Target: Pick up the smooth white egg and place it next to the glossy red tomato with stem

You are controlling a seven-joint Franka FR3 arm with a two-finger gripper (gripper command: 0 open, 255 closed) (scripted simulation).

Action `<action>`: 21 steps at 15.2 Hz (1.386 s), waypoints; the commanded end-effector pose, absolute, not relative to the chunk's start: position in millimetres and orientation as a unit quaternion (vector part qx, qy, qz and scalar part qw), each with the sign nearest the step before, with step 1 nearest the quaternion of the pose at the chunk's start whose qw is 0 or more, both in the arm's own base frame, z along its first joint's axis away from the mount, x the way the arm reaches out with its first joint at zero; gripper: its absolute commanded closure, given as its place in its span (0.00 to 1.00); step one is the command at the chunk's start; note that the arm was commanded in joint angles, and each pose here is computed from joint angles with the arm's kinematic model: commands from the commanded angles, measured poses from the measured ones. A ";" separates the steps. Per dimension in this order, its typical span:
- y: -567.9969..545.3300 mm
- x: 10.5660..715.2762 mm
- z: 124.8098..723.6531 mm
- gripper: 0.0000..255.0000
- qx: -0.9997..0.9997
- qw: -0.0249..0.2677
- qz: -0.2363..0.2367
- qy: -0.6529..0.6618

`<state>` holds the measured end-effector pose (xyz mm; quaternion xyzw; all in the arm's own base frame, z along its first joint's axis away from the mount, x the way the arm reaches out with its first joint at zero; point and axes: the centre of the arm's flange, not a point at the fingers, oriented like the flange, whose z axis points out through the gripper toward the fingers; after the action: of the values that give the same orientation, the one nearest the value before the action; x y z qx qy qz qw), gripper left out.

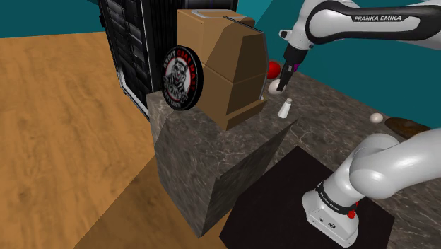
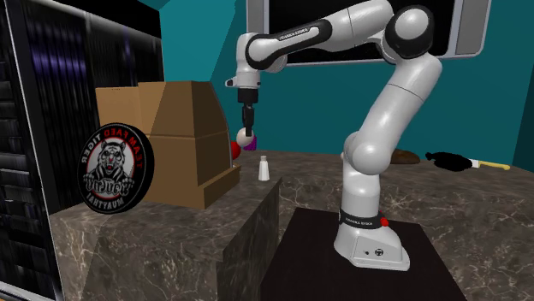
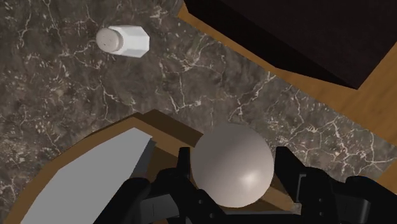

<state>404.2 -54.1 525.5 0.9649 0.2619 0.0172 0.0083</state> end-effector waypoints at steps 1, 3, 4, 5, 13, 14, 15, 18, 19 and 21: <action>-78.2 416.1 526.3 1.00 0.965 0.009 0.017 0.262; -101.5 428.4 526.4 1.00 0.965 0.009 0.017 0.262; -113.1 434.6 526.4 1.00 0.965 0.009 0.017 0.262; -124.8 440.8 526.4 1.00 0.965 0.009 0.017 0.262; -218.1 490.3 526.5 1.00 0.965 0.009 0.017 0.262; -229.7 496.5 526.5 1.00 0.965 0.009 0.017 0.262; -241.4 502.6 526.5 1.00 0.965 0.009 0.017 0.262; -276.4 521.2 526.6 1.00 0.965 0.009 0.017 0.262; -288.0 527.4 526.6 1.00 0.965 0.009 0.017 0.262; -311.3 539.8 526.6 1.00 0.965 0.009 0.017 0.262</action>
<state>537.1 -301.7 526.7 0.9651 0.2610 0.0172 0.0089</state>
